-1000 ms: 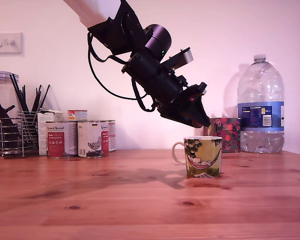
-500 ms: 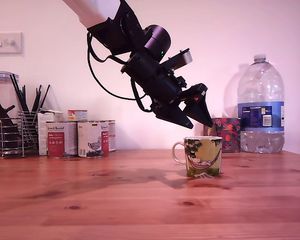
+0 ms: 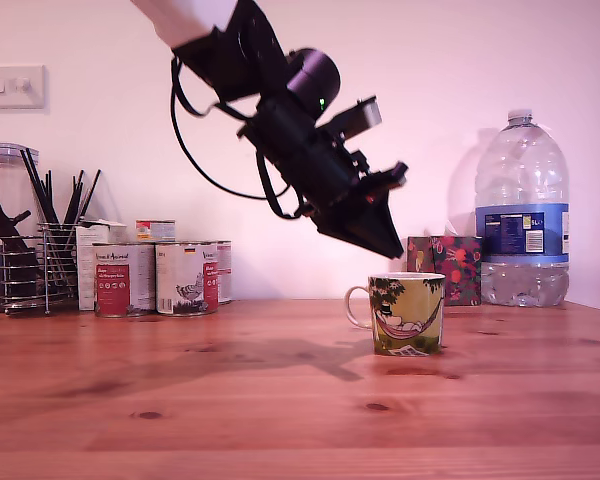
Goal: Pick up the coffee capsules from the table one by one and drop them inside the nearest coffee cup
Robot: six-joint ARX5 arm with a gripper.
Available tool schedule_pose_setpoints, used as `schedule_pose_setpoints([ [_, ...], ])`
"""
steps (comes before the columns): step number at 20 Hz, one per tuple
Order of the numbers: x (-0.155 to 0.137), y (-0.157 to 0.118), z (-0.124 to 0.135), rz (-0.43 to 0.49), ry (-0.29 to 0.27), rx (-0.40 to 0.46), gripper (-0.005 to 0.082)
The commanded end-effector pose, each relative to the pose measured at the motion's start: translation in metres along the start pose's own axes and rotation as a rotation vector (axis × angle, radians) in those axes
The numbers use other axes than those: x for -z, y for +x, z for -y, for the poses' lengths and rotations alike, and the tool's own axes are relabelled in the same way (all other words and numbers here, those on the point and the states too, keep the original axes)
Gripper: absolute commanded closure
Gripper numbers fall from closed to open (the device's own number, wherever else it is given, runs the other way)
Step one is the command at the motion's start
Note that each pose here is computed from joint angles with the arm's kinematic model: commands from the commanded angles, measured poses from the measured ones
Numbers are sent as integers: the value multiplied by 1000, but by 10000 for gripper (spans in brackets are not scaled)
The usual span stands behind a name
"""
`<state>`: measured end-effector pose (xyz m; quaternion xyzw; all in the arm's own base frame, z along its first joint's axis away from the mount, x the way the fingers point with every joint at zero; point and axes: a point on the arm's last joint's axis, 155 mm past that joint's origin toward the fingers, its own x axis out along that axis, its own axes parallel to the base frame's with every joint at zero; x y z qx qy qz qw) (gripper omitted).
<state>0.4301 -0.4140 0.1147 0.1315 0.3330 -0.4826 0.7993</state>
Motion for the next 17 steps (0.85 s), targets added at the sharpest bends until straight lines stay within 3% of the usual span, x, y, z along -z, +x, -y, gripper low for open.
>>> schedule_pose_setpoints([
  [1,-22,-25,-1,46,9,-13,789],
  [6,-25,-57,-7,64,-7,-3,789],
  [11,-16,-100,-10,146,-10,-52,789],
  [17,13,-156,-11,219,-58,-141,789],
])
